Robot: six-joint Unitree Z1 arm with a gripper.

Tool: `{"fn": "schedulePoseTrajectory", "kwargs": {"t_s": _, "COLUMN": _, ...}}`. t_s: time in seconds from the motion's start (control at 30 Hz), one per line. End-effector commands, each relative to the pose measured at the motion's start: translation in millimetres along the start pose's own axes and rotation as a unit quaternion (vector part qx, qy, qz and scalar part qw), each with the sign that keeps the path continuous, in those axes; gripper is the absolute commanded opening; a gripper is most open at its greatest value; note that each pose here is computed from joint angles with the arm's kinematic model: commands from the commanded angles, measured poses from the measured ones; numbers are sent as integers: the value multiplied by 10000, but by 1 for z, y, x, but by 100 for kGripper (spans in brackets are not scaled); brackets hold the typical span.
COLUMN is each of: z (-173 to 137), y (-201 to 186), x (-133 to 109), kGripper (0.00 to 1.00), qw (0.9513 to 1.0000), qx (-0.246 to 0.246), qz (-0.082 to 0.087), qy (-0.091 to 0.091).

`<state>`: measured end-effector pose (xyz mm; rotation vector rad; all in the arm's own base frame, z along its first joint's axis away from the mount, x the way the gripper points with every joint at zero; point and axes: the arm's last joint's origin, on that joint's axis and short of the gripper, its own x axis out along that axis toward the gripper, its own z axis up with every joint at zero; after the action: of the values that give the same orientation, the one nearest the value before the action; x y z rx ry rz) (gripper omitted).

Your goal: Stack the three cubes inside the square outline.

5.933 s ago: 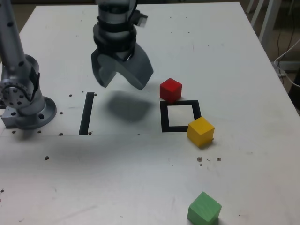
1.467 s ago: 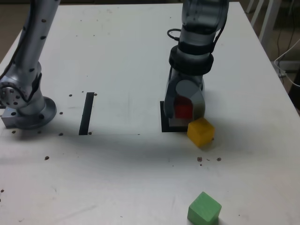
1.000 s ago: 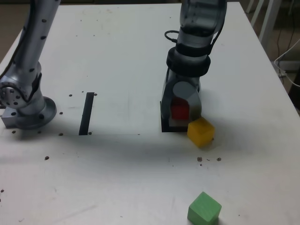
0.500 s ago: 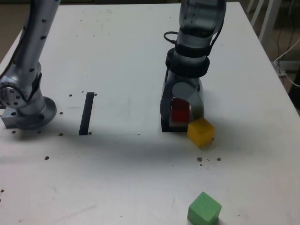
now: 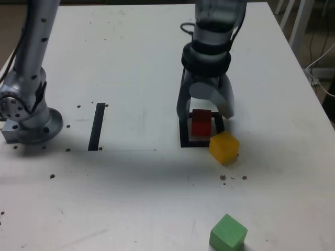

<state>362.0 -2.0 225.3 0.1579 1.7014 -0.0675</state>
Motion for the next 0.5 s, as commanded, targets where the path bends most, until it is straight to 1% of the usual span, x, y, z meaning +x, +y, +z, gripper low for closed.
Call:
{"fn": "schedulePoseTrajectory", "kwargs": {"t_s": 0.0, "z": -3, "y": 1, "x": -4, "kGripper": 99, "qw": 9999, "qx": 99, "qz": 100, "qy": -18}}
{"fn": "schedulePoseTrajectory", "kwargs": {"t_s": 0.17, "z": -4, "y": -3, "x": -7, "kGripper": 99, "qw": 9987, "qx": 476, "qz": 176, "qy": -60}}
{"fn": "schedulePoseTrajectory", "kwargs": {"t_s": 0.33, "z": -5, "y": -10, "x": -14, "kGripper": 99, "qw": 9951, "qx": 941, "qz": 265, "qy": -122}}
{"fn": "schedulePoseTrajectory", "kwargs": {"t_s": 0.4, "z": -6, "y": -14, "x": -18, "kGripper": 99, "qw": 9927, "qx": 1152, "qz": 348, "qy": -96}}
{"fn": "schedulePoseTrajectory", "kwargs": {"t_s": 0.47, "z": -7, "y": -16, "x": -22, "kGripper": 99, "qw": 9903, "qx": 1316, "qz": 433, "qy": -17}}
